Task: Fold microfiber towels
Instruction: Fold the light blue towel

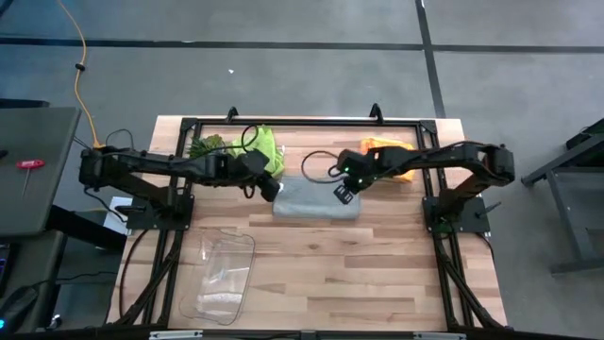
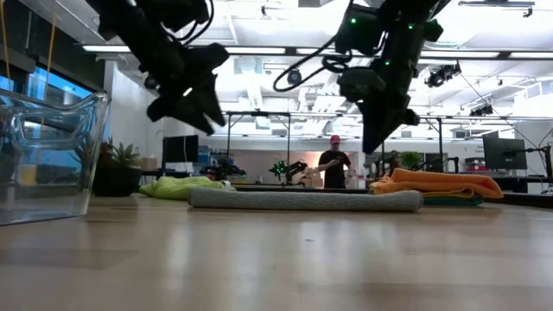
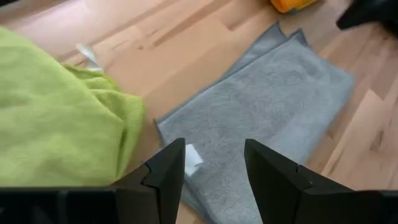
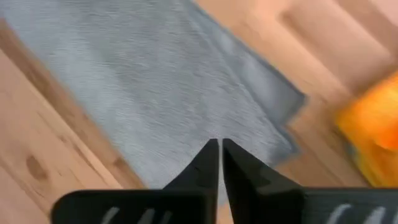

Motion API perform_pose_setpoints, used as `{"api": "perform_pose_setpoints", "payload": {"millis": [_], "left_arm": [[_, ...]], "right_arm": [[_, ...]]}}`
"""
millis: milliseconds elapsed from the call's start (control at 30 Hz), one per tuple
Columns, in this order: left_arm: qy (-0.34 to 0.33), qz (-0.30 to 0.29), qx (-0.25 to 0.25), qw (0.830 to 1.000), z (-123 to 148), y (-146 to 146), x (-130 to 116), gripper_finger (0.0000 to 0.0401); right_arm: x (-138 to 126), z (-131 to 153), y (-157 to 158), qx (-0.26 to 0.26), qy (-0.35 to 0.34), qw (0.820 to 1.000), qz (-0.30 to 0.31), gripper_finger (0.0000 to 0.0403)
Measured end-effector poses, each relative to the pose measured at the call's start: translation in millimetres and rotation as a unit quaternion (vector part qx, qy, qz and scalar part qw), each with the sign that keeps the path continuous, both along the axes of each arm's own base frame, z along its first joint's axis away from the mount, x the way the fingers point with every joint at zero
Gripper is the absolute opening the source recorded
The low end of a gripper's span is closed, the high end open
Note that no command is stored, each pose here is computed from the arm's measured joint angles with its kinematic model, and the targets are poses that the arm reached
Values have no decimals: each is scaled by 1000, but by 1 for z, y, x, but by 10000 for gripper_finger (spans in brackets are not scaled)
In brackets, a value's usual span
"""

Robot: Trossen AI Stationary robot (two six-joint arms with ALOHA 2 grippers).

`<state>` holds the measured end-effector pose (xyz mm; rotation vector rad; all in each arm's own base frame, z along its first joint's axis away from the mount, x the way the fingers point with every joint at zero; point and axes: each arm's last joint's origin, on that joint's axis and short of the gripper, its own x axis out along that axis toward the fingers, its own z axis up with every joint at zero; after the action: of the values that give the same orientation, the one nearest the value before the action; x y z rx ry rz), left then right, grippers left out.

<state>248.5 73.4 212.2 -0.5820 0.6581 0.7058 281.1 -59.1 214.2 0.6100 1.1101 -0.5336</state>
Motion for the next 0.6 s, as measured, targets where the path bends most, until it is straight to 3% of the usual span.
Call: {"api": "perform_pose_setpoints", "payload": {"millis": [200,367,600], "left_arm": [[-1,-9,-6,1000,-7,-1,8,157],[-4,13,-37,999,-17,17,15,157],[77,28,-101,991,-36,56,33,157]], "right_arm": [[-16,2,-17,11,38,998,-42,99],[-14,3,-20,7,23,999,-33,166],[-15,3,-20,6,31,999,-13,183]]}}
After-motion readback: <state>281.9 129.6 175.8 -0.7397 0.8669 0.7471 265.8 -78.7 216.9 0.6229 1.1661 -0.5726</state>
